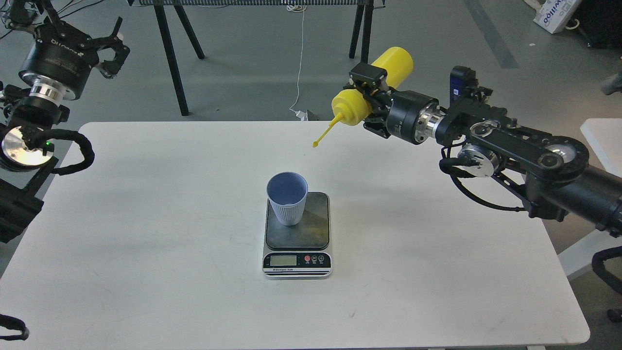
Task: Pour seasoning into cup on scale with both arms
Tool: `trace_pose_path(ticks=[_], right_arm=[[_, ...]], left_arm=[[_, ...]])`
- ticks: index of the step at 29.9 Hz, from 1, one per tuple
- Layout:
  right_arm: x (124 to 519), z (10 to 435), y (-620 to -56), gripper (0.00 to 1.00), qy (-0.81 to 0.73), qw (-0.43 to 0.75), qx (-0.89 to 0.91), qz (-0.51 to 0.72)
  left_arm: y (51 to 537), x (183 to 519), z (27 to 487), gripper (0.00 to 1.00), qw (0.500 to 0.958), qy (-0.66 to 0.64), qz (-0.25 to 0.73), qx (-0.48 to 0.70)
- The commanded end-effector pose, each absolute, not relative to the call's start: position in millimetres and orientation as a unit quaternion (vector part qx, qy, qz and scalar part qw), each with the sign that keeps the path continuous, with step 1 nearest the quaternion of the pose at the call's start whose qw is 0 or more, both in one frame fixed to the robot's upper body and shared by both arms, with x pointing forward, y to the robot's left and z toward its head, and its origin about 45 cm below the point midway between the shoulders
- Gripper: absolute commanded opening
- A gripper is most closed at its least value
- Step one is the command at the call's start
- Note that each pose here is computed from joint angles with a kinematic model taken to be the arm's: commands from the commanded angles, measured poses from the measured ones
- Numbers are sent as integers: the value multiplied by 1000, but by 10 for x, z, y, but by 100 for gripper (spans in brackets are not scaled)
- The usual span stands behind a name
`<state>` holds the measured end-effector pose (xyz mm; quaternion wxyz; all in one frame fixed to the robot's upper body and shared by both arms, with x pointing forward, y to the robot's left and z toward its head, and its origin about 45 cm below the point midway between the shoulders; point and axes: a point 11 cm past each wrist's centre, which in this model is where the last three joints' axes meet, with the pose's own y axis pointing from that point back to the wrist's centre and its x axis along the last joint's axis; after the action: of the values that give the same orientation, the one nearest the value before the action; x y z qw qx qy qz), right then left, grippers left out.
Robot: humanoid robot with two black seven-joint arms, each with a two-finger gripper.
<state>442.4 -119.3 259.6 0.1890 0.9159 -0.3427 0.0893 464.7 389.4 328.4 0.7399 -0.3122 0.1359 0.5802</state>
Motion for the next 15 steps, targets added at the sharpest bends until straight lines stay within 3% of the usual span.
trace_pose_path(ticks=[1,8,15], right_arm=[[4383,2520,-829,36,-297,248,906,171],[4568,2641,-512,36,-256,315,858,315],[4462,2575,-243,36,-200,341,835,382]], left_arm=[[3870,4669,3315,100,739,135,581,-314],[3819,4686,3342,100,741,136,576,-317],[3795,4707,3408,100,744,131,572,-319]])
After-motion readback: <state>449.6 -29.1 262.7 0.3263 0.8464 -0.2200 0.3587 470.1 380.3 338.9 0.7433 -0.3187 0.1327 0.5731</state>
